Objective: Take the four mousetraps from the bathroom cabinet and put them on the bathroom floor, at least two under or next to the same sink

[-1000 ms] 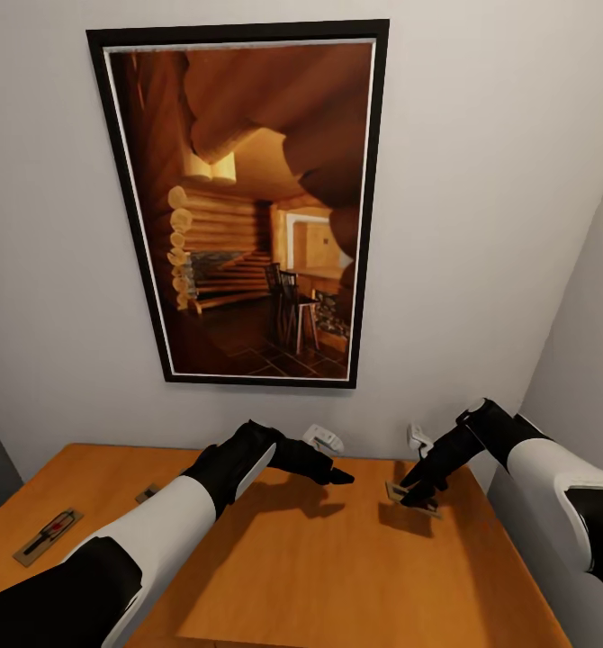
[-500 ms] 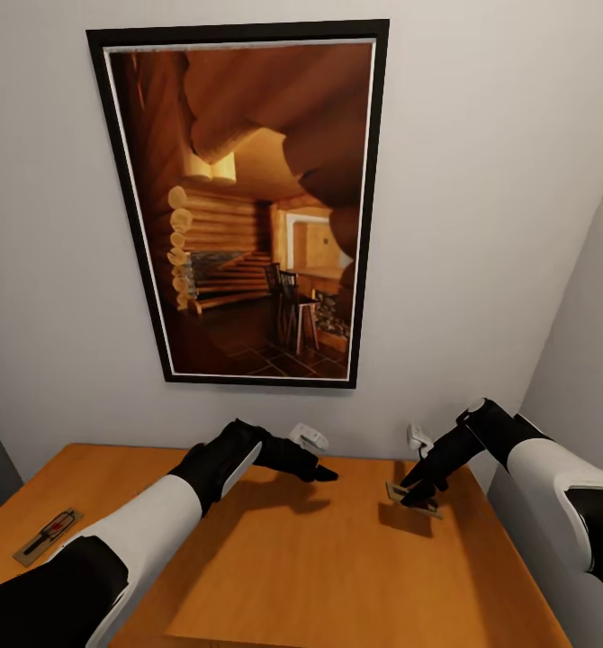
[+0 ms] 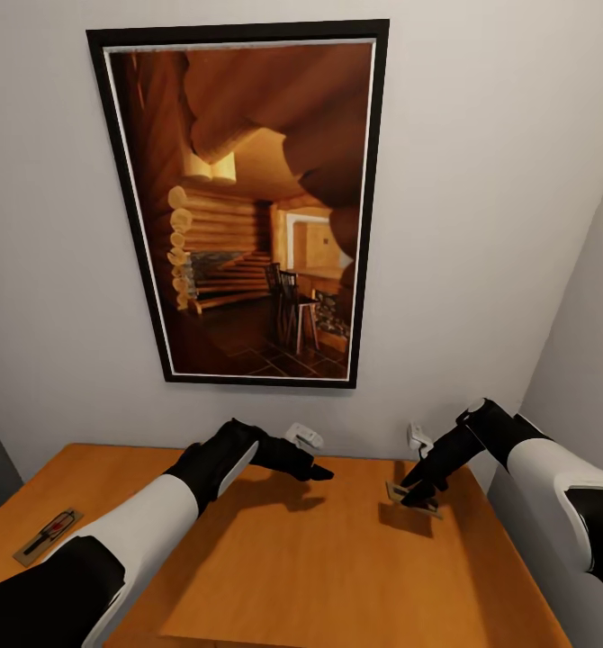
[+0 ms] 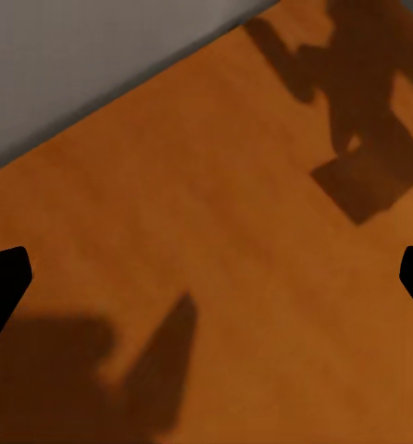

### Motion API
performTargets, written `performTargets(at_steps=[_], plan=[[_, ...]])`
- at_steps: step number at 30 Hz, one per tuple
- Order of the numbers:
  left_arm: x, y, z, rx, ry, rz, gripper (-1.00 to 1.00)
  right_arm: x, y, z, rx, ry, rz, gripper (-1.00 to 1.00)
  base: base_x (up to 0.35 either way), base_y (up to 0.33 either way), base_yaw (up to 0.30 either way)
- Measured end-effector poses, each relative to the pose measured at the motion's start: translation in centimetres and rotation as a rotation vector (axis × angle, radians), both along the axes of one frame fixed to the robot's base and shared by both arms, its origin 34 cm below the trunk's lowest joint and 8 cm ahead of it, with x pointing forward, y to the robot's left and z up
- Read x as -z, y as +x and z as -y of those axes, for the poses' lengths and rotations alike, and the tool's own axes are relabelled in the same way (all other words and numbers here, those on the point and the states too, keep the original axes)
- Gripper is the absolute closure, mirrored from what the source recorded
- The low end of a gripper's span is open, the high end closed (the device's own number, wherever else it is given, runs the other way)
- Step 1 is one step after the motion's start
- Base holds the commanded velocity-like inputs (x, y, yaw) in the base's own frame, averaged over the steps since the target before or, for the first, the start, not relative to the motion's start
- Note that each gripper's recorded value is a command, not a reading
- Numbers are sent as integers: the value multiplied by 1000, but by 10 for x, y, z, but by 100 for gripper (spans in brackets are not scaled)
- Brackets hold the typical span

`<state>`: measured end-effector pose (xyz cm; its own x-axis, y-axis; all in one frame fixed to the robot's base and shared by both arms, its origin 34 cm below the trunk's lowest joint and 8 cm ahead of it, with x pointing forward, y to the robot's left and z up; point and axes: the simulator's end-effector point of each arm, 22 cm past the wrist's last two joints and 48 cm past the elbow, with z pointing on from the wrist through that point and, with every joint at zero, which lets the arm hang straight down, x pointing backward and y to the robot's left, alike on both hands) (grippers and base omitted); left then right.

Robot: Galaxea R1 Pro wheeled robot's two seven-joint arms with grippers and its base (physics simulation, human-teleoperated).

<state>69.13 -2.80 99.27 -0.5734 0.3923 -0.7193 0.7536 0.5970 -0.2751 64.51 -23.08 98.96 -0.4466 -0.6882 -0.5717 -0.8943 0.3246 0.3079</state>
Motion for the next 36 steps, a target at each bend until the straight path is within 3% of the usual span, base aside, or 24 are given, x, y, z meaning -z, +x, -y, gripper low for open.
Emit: performTargets(at_steps=[10, 27, 31, 36], plan=[[8, -8, 4, 35, 40, 7, -100, 8, 0, 9, -3, -59, 2, 100, 0, 0, 0], [10, -7, 1, 35, 51, 10, -100, 9, -1, 0, -22, -59, 1, 100, 0, 0, 0], [13, -5, -5, 27, 59, 10, -100, 9, -1, 0, -22, -59, 1, 100, 0, 0, 0], [22, 8, -34, -26, 99, 22, -100, 9, 0, 0, -23, -58, 5, 100, 0, 0, 0]])
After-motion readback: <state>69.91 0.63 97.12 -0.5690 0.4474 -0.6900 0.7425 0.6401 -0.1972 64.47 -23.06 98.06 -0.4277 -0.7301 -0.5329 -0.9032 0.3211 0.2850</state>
